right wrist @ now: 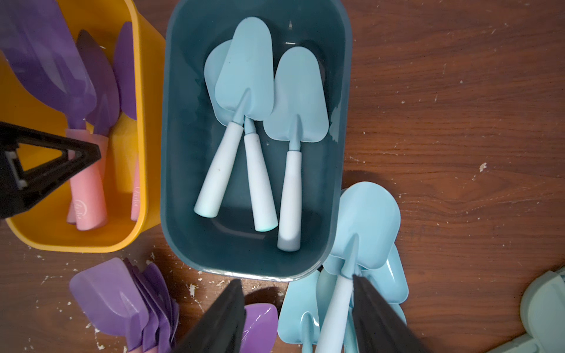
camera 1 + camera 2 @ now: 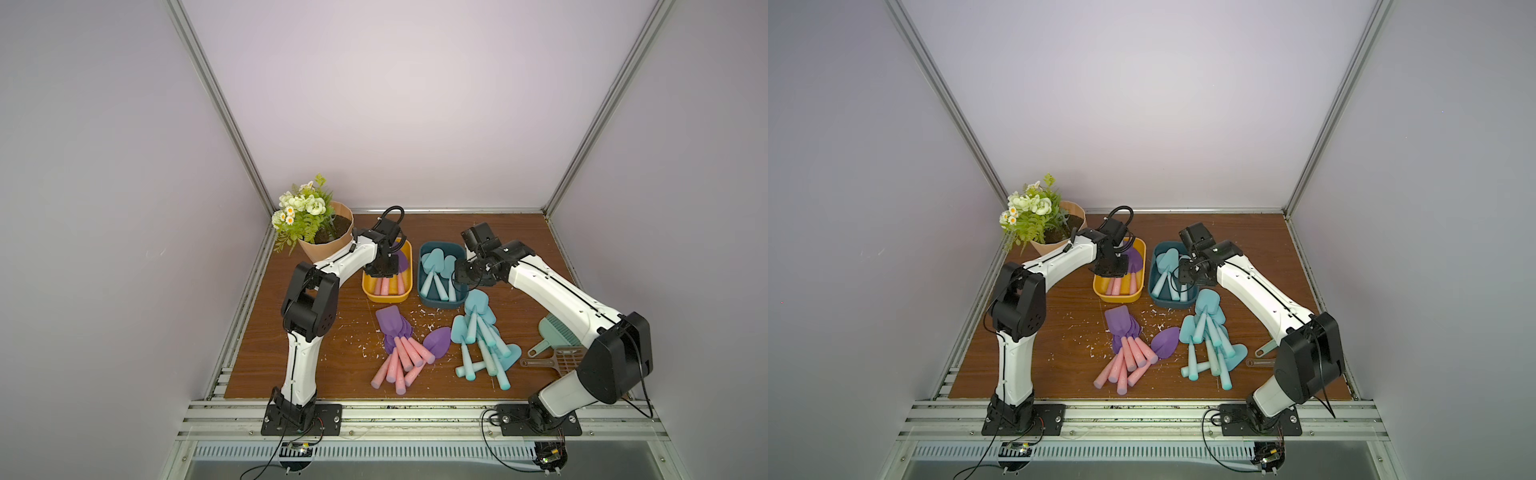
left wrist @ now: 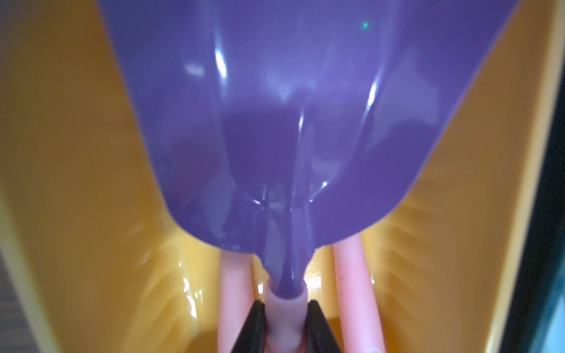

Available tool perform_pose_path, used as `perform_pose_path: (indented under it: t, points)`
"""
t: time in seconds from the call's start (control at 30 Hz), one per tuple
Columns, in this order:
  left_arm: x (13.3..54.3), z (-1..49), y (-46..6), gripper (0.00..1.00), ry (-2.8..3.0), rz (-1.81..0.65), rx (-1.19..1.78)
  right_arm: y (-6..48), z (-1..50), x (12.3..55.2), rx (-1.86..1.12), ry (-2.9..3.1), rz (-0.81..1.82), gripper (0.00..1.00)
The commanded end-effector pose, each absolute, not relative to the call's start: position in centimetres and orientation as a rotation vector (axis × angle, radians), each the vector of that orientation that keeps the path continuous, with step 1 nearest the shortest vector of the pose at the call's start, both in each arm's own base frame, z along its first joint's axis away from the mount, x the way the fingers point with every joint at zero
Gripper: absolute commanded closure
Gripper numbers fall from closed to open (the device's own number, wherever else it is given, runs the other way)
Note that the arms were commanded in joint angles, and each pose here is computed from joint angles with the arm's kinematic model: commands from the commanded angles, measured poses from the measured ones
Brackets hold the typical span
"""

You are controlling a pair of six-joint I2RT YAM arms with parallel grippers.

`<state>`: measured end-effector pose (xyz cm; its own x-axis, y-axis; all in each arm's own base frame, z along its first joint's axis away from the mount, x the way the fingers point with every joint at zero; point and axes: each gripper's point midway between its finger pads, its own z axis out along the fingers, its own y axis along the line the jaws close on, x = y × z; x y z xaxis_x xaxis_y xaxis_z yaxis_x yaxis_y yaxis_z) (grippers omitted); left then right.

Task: Sort the small shovels by color and place them into the storage box
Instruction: Place the shovel in the storage box, then pick up the shovel from the center of the board.

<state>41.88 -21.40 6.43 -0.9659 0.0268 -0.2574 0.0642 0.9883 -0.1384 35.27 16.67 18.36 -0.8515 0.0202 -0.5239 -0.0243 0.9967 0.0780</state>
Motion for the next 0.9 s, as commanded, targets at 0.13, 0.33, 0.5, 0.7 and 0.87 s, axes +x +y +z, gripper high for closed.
perform_pose_path:
  t: [0.13,0.33,0.5,0.7,0.87]
  points:
    - [42.1,5.7,-21.4,0.78,2.885,-0.245,0.031,15.8,19.7,34.7,0.030,2.560,0.101,0.40]
    - [42.1,6.2,-21.6,0.54,2.878,-0.268,0.017,15.7,19.4,34.5,0.012,2.565,0.094,0.39]
    - [42.7,9.4,-22.6,0.49,2.799,-0.369,0.007,15.2,17.7,33.8,-0.016,2.602,0.057,0.39]
    - [42.8,13.7,-23.3,0.45,2.683,-0.394,0.048,14.2,14.6,31.5,0.014,2.680,0.036,0.40]
    - [42.2,15.6,-23.3,0.44,2.620,-0.380,0.044,13.9,11.5,28.4,0.041,2.777,0.088,0.46]
